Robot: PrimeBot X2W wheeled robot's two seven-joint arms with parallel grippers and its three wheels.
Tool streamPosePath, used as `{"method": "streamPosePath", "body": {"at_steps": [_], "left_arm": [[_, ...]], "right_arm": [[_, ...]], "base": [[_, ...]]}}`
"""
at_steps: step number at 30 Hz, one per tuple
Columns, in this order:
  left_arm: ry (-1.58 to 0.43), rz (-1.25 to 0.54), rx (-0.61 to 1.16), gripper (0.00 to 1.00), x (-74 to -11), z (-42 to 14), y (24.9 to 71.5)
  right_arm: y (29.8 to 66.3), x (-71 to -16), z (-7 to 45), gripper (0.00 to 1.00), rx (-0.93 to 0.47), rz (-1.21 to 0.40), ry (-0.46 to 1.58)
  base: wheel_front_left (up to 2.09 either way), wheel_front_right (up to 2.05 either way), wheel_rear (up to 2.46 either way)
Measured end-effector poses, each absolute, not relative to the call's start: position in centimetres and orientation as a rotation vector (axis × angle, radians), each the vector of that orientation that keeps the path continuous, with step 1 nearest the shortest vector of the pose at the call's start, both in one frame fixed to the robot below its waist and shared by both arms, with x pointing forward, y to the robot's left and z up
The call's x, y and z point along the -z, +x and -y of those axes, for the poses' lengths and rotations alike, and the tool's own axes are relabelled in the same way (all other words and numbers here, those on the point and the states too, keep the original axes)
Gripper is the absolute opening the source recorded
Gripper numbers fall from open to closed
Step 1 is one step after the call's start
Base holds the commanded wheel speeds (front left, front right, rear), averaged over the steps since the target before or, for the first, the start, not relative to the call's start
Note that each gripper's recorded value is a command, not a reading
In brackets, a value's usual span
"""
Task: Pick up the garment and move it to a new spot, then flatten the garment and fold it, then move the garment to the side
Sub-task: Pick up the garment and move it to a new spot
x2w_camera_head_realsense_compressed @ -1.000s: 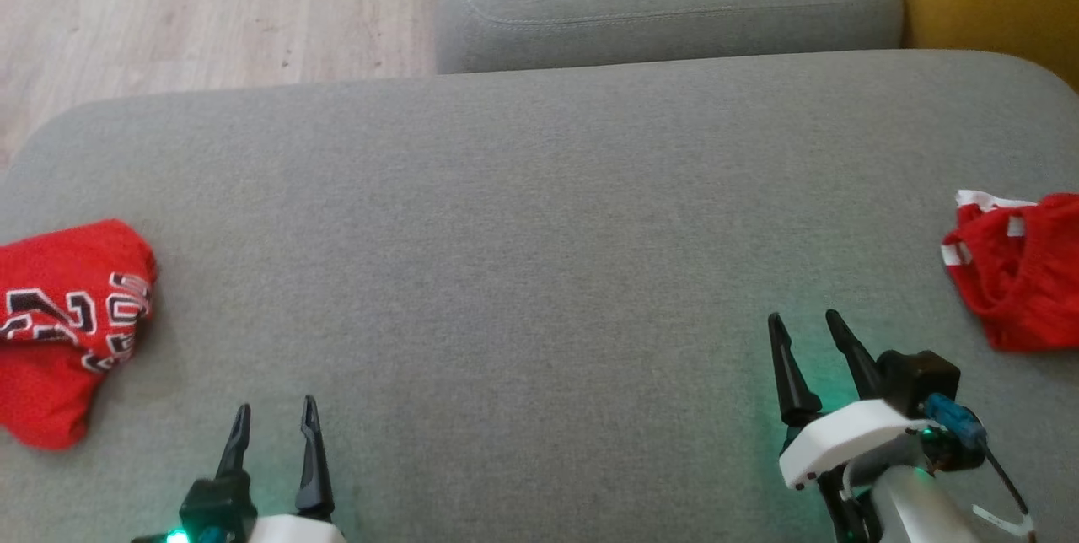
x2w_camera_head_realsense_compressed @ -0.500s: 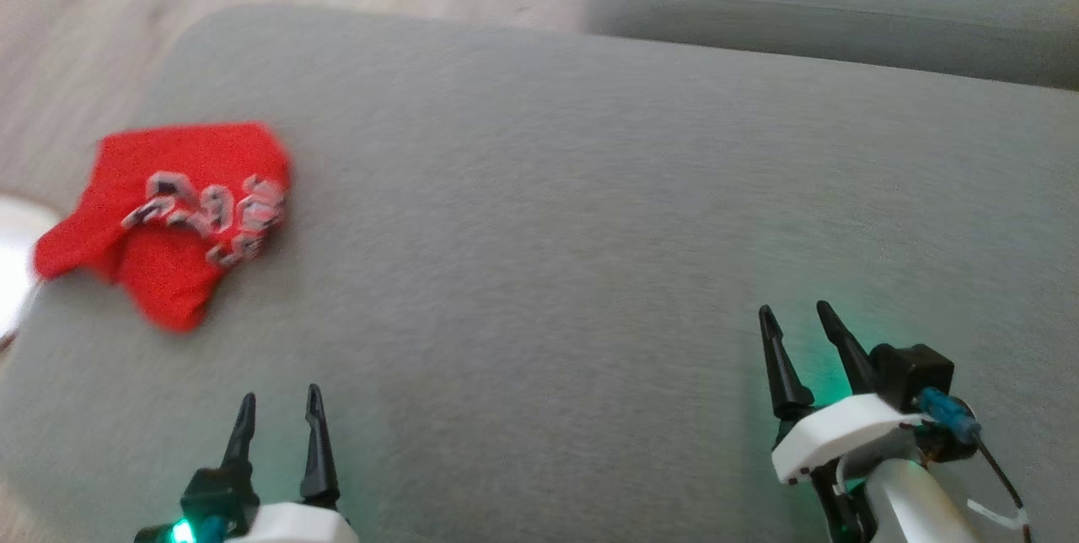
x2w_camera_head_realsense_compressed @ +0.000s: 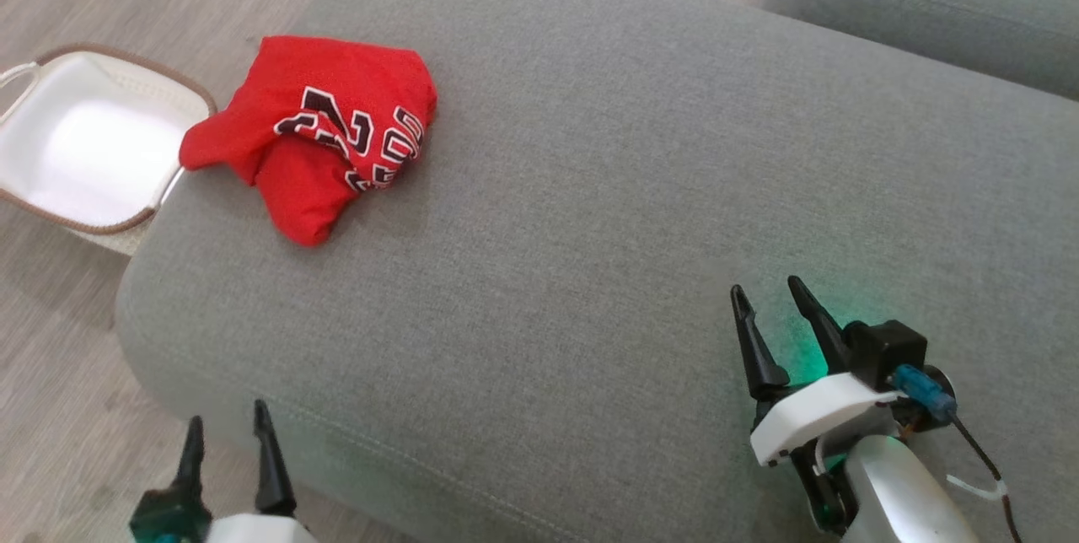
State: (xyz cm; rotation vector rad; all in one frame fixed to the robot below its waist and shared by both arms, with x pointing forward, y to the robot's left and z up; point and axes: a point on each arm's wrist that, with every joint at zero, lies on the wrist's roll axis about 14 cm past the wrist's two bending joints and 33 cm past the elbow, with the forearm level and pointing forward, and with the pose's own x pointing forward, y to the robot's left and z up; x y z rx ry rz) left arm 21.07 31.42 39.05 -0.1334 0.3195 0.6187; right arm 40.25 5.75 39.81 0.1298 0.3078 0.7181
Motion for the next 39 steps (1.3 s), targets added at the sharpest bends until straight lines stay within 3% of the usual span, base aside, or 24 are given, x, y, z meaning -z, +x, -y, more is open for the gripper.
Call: {"method": "streamPosePath", "body": {"at_steps": [7, 12, 17, 26, 36, 37, 38, 39], "left_arm": [[-0.105, -0.283, -0.643, 1.0, -40.3, -33.8, 22.3], [0.001, -0.141, -0.542, 1.0, -45.7, -37.5, 29.5], [0.049, -0.13, -0.45, 1.0, -47.4, -39.0, 35.4], [-0.082, -0.301, -0.355, 1.0, -44.4, -37.9, 43.4], [-0.246, -0.669, -0.354, 1.0, -35.0, -35.5, 42.3], [-0.246, -0.669, -0.354, 0.9, -35.0, -35.5, 42.3], [-0.257, -0.677, -0.35, 0.03, -34.8, -35.3, 42.3], [-0.258, -0.683, -0.343, 0.0, -34.6, -35.0, 42.4]], "right_arm": [[40.3, -39.3, -6.1, 1.0, -0.731, -0.315, 0.139], [42.1, -39.9, -6.2, 1.0, -0.724, -0.272, 0.149], [43.2, -39.8, -5.8, 1.0, -0.715, -0.252, 0.153], [45.4, -39.3, -3.1, 1.0, -0.64, -0.231, 0.148], [47.0, -38.5, 1.4, 1.0, -0.518, -0.225, 0.131], [47.0, -38.5, 1.4, 1.0, -0.518, -0.225, 0.131], [47.0, -38.5, 1.6, 1.0, -0.513, -0.224, 0.131], [47.0, -38.4, 1.7, 1.0, -0.51, -0.224, 0.131]], "base": [[0.0, 0.0, 0.0], [0.0, 0.0, 0.0], [0.0, 0.0, 0.0], [0.0, 0.0, 0.0], [0.0, 0.0, 0.0], [0.0, 0.0, 0.0], [0.0, 0.0, 0.0], [0.0, 0.0, 0.0]]}}
